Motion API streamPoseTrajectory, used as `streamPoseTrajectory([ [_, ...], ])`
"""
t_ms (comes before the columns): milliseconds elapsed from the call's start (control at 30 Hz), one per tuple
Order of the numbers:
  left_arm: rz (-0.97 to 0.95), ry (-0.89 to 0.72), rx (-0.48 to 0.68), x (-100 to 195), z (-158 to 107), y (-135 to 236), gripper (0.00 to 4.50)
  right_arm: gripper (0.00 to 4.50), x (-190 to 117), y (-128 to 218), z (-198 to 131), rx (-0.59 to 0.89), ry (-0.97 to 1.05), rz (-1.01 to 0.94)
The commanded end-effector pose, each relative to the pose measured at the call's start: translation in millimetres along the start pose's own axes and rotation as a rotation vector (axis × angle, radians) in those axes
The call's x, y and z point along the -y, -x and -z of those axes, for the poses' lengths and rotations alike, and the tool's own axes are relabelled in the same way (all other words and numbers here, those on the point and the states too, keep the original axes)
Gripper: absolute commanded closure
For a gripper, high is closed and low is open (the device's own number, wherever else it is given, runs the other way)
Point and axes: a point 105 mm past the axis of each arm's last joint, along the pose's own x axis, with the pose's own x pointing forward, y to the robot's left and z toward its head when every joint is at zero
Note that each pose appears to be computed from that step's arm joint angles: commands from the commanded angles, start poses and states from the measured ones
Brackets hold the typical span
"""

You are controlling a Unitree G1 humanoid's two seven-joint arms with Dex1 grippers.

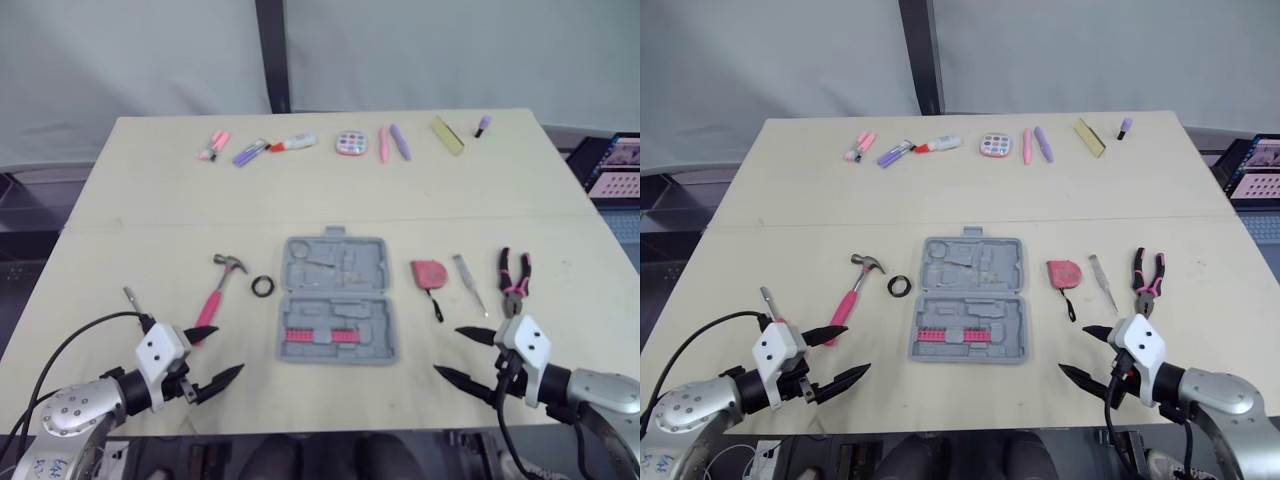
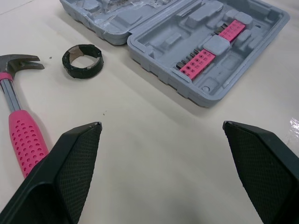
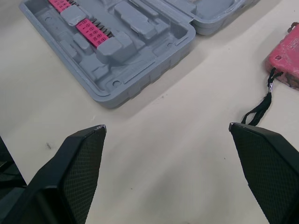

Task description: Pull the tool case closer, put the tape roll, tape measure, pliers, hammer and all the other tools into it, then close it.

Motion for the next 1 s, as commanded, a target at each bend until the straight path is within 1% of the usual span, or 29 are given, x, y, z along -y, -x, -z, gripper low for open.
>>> streamPoseTrajectory([
  [33,-0.001,-0.016,0.016,0.1,-5.0,-0.3,0.04,0.04,-1.4,2.1,-8.9,0.026,0.027,-0.001],
  [567,-0.014,-0.005,0.024,-6.1,-7.8,-3.5,0.04,0.04,-0.1,-3.3,-10.9,0.031,0.037,-0.003],
  [733,0.004,0.034,0.054,-5.9,-13.0,-5.8,0.04,0.04,0.3,-3.1,-9.7,0.027,0.024,0.008],
  [833,0.046,0.071,0.069,-4.8,-17.5,-5.5,0.04,0.04,0.4,-2.9,-9.5,0.024,0.012,0.008],
  [900,0.083,0.118,0.029,-5.3,-16.4,-6.1,0.04,0.04,1.5,-2.8,-8.6,0.018,0.0,0.011],
  [1000,0.073,0.184,0.006,-13.6,-18.3,-10.1,0.04,0.04,5.6,-3.4,-7.2,0.004,-0.018,0.026],
])
